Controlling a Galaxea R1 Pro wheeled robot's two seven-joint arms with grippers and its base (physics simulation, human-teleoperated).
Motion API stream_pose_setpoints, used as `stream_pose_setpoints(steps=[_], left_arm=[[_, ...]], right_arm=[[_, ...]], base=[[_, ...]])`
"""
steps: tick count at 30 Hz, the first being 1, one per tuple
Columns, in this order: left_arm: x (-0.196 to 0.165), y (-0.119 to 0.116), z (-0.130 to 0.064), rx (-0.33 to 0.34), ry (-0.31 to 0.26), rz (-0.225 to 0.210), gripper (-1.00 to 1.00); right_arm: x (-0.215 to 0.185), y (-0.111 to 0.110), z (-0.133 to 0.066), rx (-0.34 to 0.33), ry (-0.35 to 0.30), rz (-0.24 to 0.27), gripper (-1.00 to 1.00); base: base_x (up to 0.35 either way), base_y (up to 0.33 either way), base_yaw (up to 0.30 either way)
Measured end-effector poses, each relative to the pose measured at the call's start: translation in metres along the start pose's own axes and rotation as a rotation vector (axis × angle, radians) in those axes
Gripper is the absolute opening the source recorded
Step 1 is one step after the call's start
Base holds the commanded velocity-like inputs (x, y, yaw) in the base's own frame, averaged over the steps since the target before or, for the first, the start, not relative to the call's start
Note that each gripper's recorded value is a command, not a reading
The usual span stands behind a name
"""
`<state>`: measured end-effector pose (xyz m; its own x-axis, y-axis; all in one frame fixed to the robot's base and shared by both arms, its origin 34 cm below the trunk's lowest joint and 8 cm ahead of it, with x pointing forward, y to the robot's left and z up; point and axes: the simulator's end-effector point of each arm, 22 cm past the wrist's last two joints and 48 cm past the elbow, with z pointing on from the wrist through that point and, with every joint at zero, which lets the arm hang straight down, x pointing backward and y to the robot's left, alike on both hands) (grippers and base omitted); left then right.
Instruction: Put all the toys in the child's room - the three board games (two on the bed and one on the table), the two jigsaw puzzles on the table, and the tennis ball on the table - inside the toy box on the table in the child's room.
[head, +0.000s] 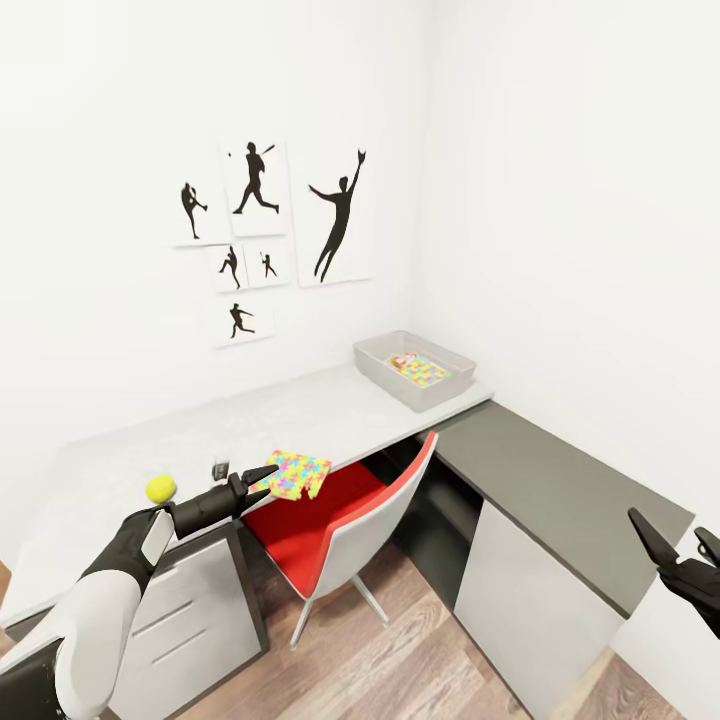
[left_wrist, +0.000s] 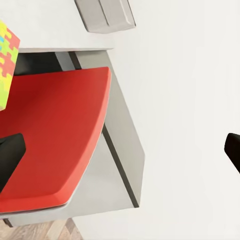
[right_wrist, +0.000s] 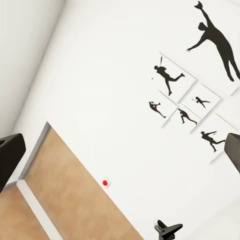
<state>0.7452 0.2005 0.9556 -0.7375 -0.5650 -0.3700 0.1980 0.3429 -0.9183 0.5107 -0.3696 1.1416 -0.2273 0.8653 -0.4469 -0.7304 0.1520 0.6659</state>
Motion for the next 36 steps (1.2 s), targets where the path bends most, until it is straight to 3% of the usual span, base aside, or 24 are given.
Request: stream_pose_setpoints(steps=[11, 14, 16, 18, 20, 23, 25, 33, 36], left_arm=[[0.005, 0.014, 0.003, -0.004, 0.004, -0.002, 1.0], [0.004, 0.019, 0.001, -0.004, 0.002, -0.004, 1.0], [0.001, 0.025, -0.006, -0.014, 0.005, -0.018, 1.0], [0.001, 0.029, -0.009, -0.02, 0.011, -0.034, 1.0], [0.001, 0.032, -0.011, -0.021, 0.015, -0.045, 1.0], [0.003, 0.037, -0.011, -0.025, 0.018, -0.054, 1.0], [0.004, 0.039, -0.011, -0.025, 0.019, -0.056, 1.0], [0.007, 0.05, -0.009, -0.025, 0.019, -0.059, 1.0], [0.009, 0.054, -0.008, -0.025, 0.019, -0.06, 1.0]], right_arm=[[0.007, -0.012, -0.005, 0.011, 0.006, 0.0, 1.0], [0.014, -0.008, 0.002, -0.007, 0.029, -0.004, 1.0], [0.029, 0.0, 0.017, -0.038, 0.064, -0.001, 1.0], [0.046, 0.0, 0.028, -0.041, 0.098, 0.032, 1.0], [0.062, -0.012, 0.034, 0.005, 0.13, 0.083, 1.0], [0.084, -0.051, 0.034, 0.176, 0.177, 0.154, 1.0], [0.091, -0.067, 0.03, 0.246, 0.194, 0.173, 1.0], [0.103, -0.092, 0.017, 0.334, 0.225, 0.191, 1.0], [0.104, -0.107, 0.008, 0.402, 0.237, 0.192, 1.0]], base=[[0.0, 0.0, 0.0], [0.0, 0.0, 0.0], [0.0, 0.0, 0.0], [0.0, 0.0, 0.0], [0.0, 0.0, 0.0], [0.0, 0.0, 0.0], [0.0, 0.0, 0.0], [0.0, 0.0, 0.0], [0.0, 0.0, 0.0]])
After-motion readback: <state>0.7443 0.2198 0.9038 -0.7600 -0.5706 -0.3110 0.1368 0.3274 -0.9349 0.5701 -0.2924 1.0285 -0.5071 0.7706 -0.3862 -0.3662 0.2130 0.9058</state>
